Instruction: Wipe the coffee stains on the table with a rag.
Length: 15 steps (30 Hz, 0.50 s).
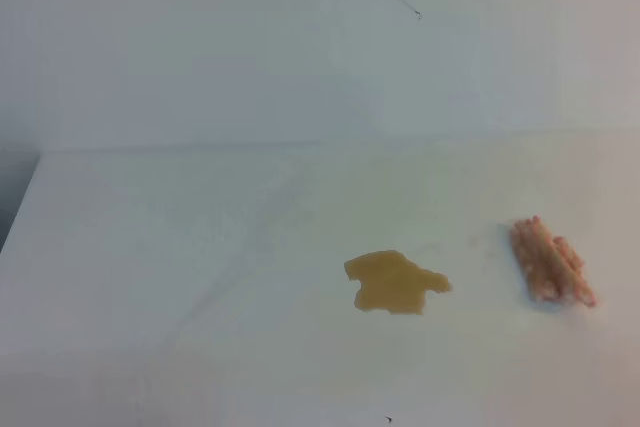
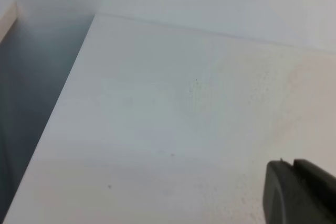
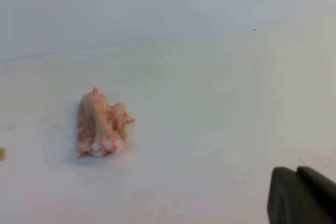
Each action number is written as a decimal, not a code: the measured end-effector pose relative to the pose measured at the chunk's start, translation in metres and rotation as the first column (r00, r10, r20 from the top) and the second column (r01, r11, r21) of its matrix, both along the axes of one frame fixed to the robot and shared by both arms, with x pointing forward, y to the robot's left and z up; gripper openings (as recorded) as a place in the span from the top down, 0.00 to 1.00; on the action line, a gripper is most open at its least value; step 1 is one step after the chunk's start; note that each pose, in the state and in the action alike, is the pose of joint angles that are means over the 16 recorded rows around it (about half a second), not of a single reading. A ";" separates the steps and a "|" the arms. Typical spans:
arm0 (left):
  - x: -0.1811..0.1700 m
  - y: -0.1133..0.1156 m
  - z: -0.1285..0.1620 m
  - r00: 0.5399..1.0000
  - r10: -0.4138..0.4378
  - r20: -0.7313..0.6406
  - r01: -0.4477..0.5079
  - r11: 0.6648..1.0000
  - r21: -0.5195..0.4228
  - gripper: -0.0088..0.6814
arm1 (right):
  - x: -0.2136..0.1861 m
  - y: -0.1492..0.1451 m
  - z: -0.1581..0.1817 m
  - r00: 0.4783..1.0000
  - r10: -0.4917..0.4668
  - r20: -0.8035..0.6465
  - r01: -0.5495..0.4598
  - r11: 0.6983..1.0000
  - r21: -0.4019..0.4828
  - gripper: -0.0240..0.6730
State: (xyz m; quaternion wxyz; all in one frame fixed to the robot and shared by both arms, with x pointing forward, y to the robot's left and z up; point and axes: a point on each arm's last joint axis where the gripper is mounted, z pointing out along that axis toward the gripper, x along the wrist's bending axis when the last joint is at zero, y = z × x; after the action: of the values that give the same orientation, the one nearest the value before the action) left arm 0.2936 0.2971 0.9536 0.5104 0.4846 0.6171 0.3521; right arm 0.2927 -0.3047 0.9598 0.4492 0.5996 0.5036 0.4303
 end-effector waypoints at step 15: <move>0.000 0.000 0.002 1.000 0.000 0.008 0.000 1.000 0.000 0.99 | 0.000 0.000 0.000 1.000 0.000 0.000 0.000 1.000 0.000 0.97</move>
State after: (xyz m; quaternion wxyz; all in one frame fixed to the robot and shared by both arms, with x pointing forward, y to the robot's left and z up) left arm 0.2935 0.2972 0.9557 0.5127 0.4832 0.6152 0.3539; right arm 0.2927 -0.3047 0.9598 0.4492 0.5996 0.5036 0.4303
